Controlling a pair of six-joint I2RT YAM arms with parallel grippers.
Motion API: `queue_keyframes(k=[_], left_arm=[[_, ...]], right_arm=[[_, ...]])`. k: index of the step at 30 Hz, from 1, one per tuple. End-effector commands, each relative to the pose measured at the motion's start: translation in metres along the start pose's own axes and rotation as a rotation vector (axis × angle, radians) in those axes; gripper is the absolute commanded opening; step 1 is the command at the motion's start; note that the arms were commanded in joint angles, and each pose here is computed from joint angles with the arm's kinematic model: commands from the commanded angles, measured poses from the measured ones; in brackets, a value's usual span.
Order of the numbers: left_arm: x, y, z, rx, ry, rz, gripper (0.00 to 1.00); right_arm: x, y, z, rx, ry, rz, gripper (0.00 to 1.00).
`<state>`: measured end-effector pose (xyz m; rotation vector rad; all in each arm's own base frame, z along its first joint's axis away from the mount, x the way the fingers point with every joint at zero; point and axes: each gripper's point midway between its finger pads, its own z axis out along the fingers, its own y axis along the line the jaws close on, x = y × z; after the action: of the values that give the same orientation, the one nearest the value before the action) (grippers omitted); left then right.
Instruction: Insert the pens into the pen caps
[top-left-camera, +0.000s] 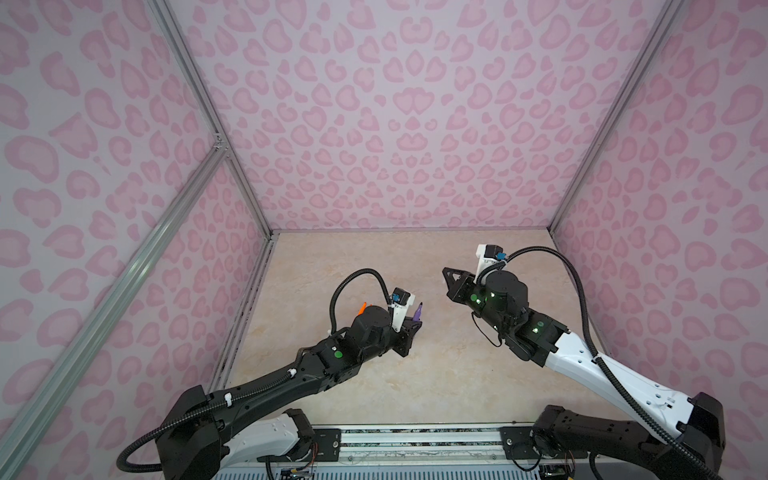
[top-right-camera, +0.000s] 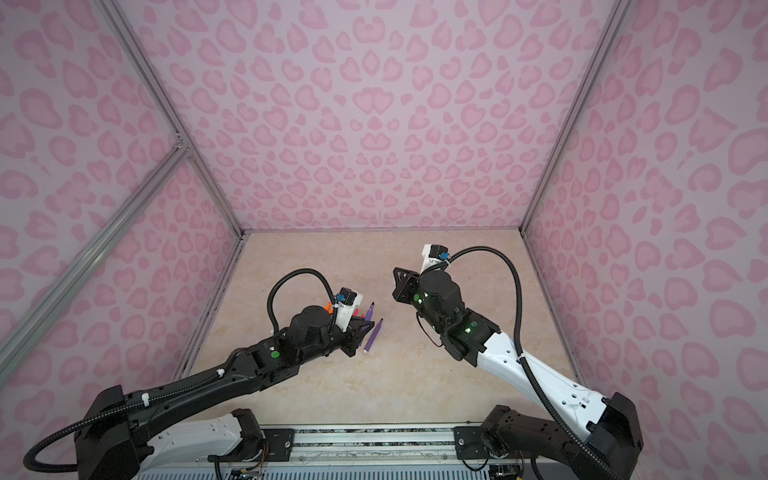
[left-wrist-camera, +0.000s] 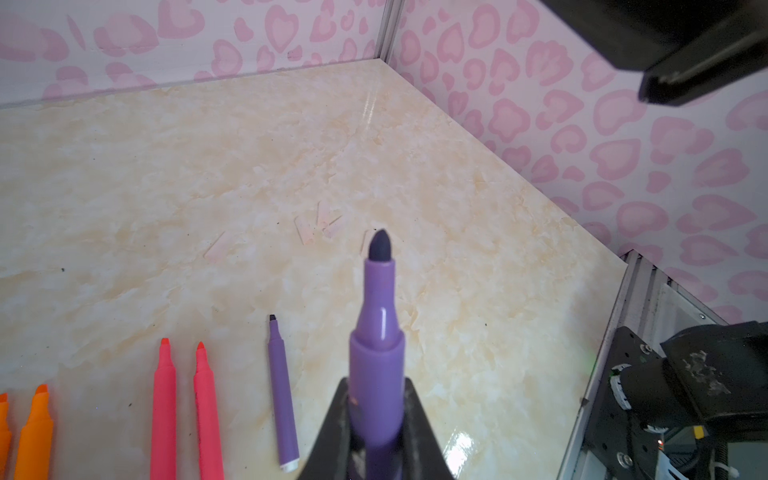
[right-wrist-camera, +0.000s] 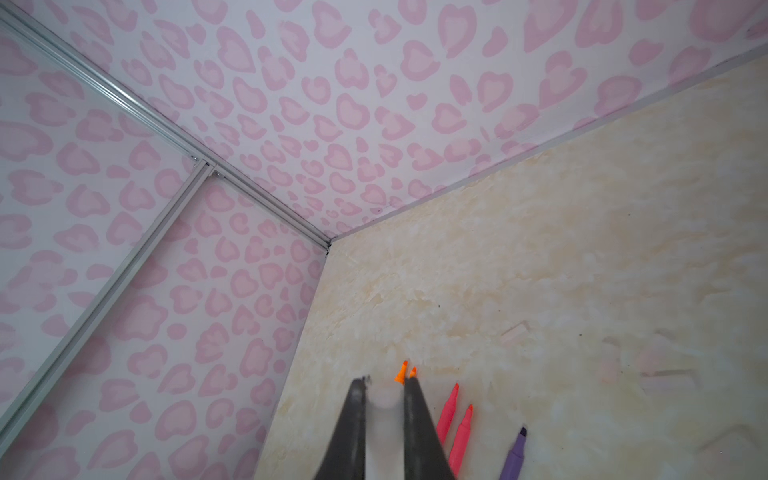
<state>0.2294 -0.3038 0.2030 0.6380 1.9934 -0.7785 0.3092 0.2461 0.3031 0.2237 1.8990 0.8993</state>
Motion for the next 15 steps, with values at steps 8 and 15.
queue_keyframes(k=[8, 15], left_arm=[[-0.013, -0.002, -0.003, -0.002, -0.048, -0.001, 0.03], [-0.015, -0.002, -0.004, -0.001, -0.053, -0.003, 0.03]], right_arm=[[0.023, 0.016, -0.003, -0.053, -0.066, 0.047, 0.0], [0.036, 0.017, 0.004, -0.052, -0.045, 0.057, 0.0]])
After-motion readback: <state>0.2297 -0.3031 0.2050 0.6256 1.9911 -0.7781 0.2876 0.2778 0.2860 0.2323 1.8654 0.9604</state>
